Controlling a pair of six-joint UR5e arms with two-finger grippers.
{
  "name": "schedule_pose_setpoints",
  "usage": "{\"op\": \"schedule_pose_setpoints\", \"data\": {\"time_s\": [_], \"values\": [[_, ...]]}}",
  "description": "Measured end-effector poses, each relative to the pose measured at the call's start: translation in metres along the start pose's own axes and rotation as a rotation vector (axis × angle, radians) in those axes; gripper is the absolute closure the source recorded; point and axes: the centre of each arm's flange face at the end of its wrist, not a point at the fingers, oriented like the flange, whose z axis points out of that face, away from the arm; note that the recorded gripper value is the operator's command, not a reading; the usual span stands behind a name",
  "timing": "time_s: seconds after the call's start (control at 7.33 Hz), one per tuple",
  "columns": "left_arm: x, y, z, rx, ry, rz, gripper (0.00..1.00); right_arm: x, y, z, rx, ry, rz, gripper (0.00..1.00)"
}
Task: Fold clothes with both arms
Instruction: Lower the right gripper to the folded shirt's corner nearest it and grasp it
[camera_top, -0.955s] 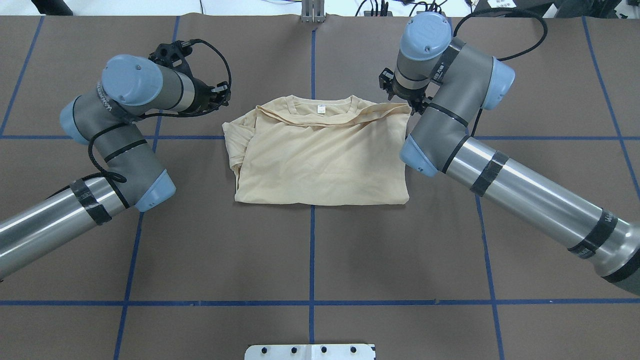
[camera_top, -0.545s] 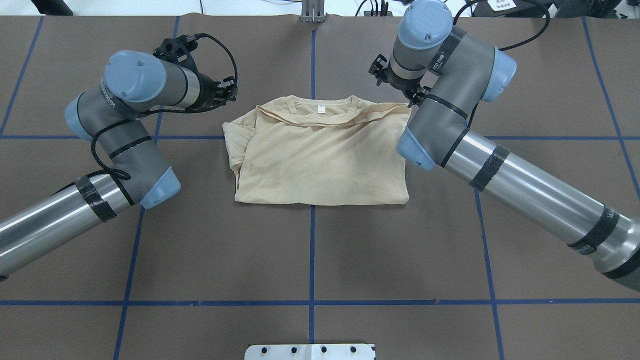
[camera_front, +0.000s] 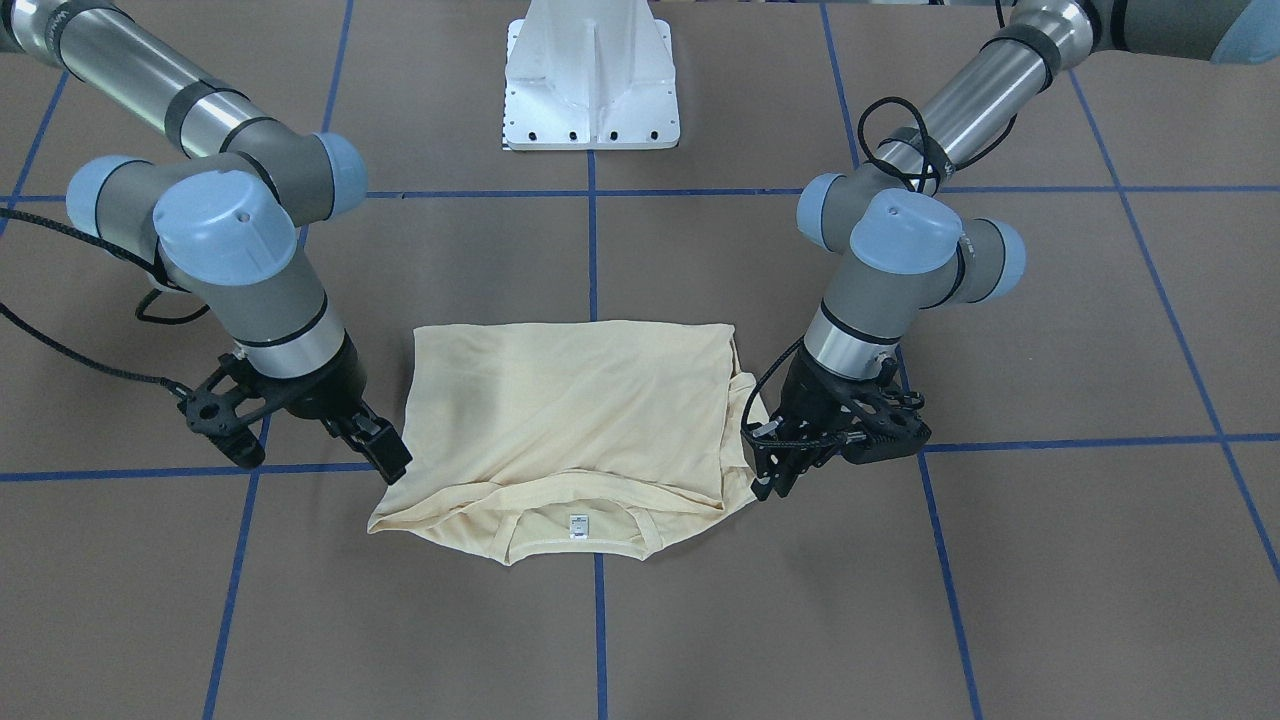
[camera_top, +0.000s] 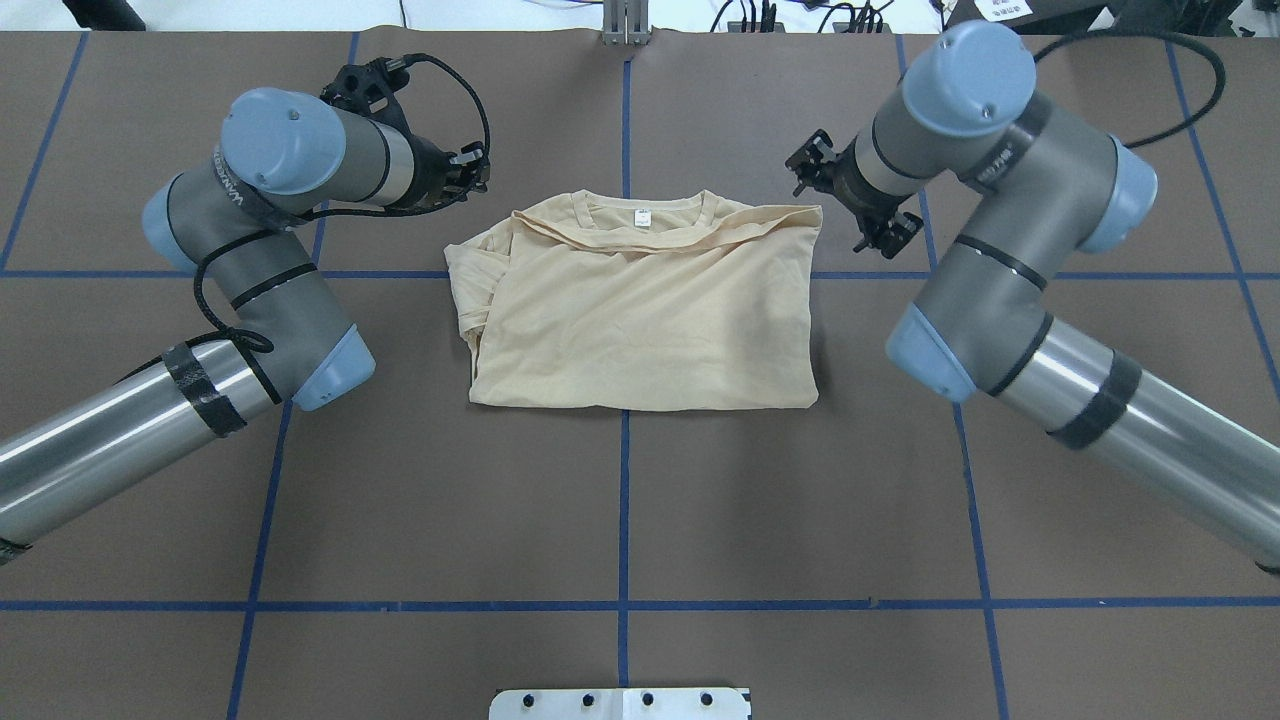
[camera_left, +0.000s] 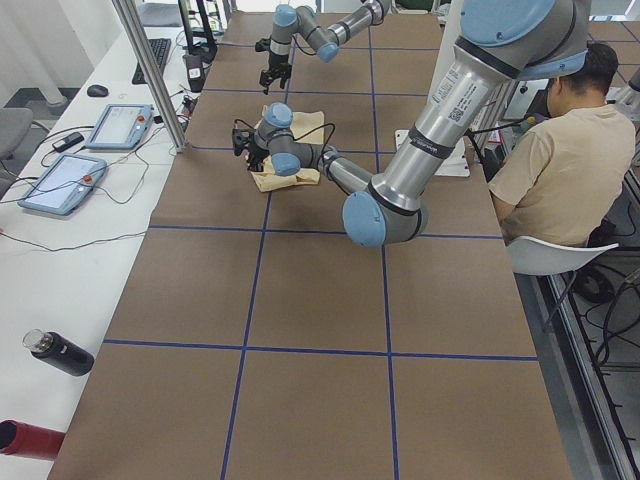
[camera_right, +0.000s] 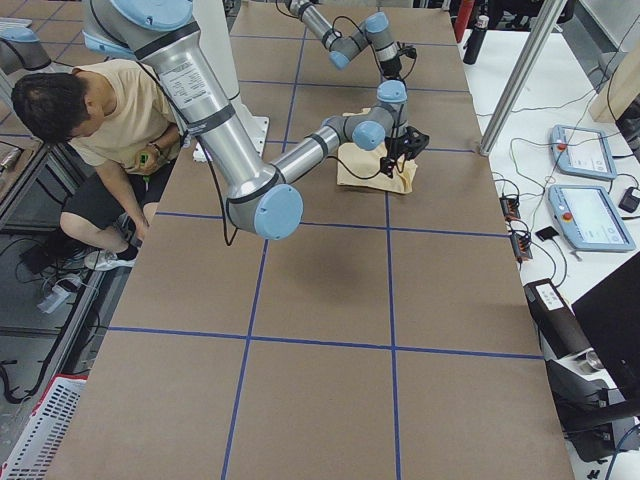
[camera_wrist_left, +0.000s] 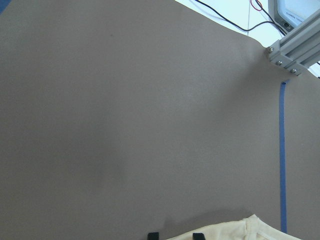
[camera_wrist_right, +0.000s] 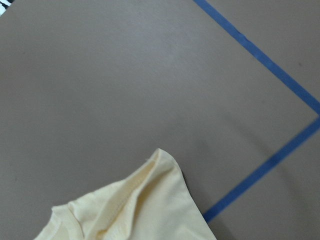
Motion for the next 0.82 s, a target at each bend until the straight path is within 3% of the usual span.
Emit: {"op": "schedule_pose_setpoints", "data": {"time_s": [0.41, 0.55, 0.82], "values": [[0.0, 0.0, 0.0, 0.002, -0.006, -0.012, 0.65, 0.103, 0.098, 0.037, -0.021, -0.152, 0.156, 0.0], [-0.002, 0.0, 0.0, 0.002, -0.009, -0.016, 0.65, 0.121, 0.112, 0.043, -0.032, -0.163, 0.182, 0.01], [-0.003, 0.0, 0.0, 0.003, -0.012, -0.018, 0.65, 0.145, 0.124, 0.041, -0.048, -0.155, 0.192, 0.18]]}}
